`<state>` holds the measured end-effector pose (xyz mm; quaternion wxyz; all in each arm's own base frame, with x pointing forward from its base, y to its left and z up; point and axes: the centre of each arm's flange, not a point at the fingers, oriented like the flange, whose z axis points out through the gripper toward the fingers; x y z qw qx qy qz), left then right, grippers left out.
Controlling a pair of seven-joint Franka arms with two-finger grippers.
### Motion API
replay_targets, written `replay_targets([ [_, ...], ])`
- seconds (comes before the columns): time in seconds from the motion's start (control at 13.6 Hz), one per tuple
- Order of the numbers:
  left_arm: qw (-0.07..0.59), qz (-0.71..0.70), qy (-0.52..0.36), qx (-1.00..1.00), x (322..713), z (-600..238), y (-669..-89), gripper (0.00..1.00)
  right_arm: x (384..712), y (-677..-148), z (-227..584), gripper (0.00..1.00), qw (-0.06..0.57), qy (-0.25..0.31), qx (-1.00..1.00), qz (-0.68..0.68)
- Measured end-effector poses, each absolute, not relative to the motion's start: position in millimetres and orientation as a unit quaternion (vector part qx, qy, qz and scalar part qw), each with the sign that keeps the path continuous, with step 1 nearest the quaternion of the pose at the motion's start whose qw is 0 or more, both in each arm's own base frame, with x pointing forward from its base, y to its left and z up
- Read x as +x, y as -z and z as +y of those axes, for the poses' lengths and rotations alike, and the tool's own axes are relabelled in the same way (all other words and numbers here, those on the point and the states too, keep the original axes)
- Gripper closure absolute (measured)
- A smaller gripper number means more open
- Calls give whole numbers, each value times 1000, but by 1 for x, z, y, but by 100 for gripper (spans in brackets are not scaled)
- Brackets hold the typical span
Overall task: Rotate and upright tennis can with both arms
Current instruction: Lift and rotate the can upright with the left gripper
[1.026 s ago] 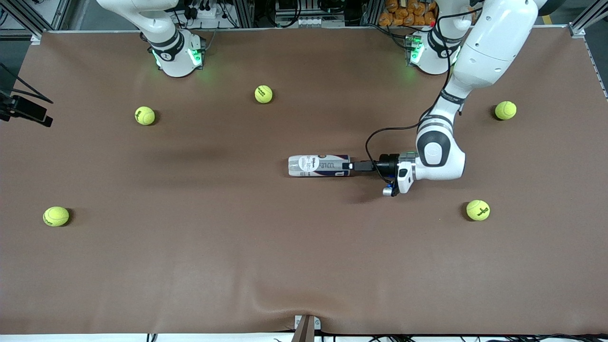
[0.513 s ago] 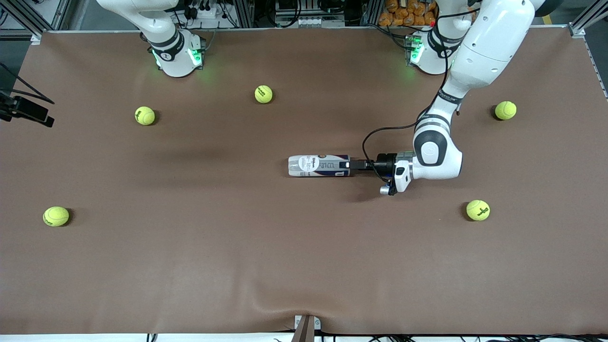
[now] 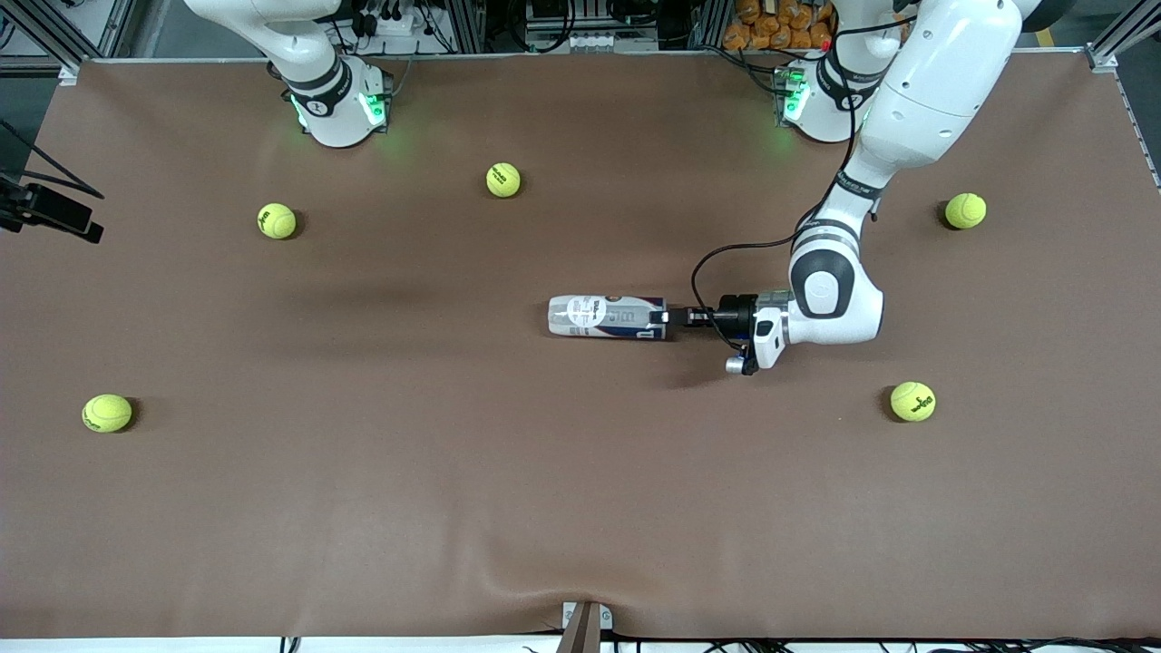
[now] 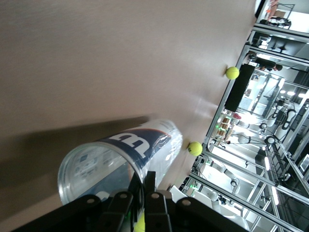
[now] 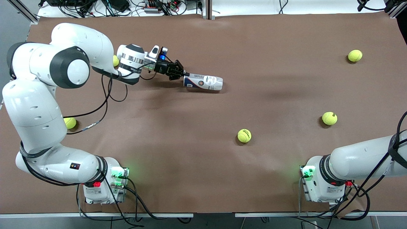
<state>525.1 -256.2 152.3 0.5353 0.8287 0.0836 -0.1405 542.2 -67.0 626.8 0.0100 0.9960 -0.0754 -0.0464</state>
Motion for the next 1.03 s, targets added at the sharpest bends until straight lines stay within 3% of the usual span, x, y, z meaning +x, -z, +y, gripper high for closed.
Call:
replay_targets([
  [0.44,531,91,136,832,553,-286,-189,95,542,-626,-67,0,10,47,996,-75],
  [1.03,346,122,157,917,596,-344,-326,95,542,-626,-67,0,10,47,996,-75],
])
